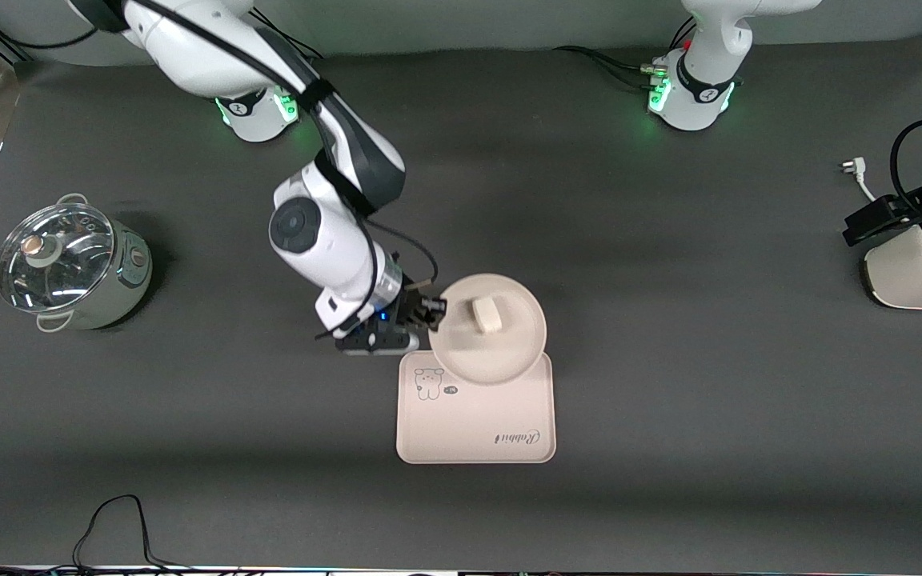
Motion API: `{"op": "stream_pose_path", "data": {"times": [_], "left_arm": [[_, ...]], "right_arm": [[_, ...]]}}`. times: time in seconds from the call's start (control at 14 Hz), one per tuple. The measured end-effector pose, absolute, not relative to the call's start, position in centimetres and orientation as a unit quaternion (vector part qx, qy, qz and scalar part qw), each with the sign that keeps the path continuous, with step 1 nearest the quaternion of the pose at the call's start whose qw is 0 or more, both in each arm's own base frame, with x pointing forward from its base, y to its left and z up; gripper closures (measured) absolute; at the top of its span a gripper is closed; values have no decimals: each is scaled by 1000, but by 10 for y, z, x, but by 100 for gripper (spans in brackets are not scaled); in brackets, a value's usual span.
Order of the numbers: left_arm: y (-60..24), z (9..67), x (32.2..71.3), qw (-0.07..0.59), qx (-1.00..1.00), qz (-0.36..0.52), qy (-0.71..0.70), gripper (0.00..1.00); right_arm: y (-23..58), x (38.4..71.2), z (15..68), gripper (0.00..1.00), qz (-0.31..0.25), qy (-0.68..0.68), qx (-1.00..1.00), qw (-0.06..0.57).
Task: Place bun in plate and plate on tray
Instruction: 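Slide the plate with the right gripper onto the white tray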
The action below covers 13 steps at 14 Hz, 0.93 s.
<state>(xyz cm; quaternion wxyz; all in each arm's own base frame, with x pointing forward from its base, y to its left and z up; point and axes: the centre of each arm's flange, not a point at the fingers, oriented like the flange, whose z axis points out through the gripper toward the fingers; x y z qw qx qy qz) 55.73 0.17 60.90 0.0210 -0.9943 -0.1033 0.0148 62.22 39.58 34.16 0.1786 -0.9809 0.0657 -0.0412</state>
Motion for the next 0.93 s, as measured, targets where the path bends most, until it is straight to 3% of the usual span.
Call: {"op": "stream_pose_path", "data": {"times": [0.36,0.64,0.93], "left_arm": [[5,612,557,21,-994,12,-106,0],[8,616,556,20,-994,9,-109,0],[9,620,554,21,-994,14,-110,0]], "right_arm": [[392,675,270,96,-37,79,-980,181],[383,690,221,96,-38,83,-980,176],[376,697,211,96,-43,84,-980,177]]}}
